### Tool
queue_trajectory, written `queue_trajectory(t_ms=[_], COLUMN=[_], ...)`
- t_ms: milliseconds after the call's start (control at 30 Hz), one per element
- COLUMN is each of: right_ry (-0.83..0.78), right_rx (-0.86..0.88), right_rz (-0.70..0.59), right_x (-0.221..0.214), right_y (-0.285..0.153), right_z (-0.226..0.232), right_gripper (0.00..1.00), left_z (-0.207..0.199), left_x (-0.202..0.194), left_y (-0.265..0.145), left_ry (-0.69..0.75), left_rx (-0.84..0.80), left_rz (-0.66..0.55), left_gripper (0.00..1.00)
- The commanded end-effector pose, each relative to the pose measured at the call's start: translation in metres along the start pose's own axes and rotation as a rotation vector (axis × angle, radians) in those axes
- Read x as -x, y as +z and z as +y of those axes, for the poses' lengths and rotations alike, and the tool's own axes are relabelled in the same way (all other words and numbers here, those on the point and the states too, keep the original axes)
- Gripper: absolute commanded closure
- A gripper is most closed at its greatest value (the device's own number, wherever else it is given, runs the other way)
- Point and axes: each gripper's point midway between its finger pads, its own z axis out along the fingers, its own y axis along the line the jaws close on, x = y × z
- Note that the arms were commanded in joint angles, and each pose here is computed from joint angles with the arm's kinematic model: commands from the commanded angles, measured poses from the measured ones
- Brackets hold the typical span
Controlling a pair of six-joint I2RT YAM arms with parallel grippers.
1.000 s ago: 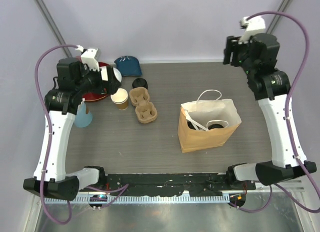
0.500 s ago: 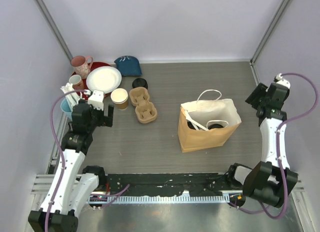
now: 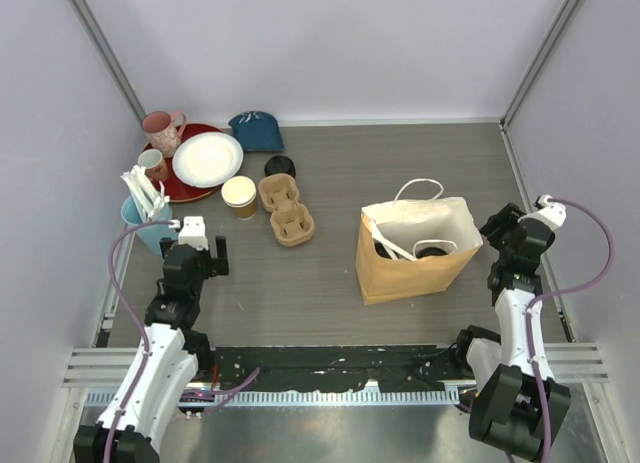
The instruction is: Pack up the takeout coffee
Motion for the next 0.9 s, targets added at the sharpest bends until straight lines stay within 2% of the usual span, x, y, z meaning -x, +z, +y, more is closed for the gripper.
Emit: queue_trajectory(t_ms=[0,167,367,867], right_ry=[0.038,0.043,0.051,0.058], right_rx=[-0.002,0.015,0.039,0.053], right_rz=[-0.184,-0.201,-0.211,-0.232], right_x=[0.024,0.003,-0.01,-0.011], right_y=[-0.004,-0.005,-0.005,-0.008], right_z=[-0.003,-0.007,-0.008,-0.006], right_gripper=[0.37,0.37,0.37,0.37], left_z=[0.003,0.002,0.005,0.004], left_x=[0.017,0.012,0.011,0.011], left_y=[0.008,0.008,0.006,0.005], left_ry=[-0.088,-0.128,-0.132,-0.141], left_rx=[0.037,0.03,0.038,0.036], left_rz=[-0.165,-0.224,-0.236,-0.234], left_gripper=[0.0,0.0,0.0,0.0])
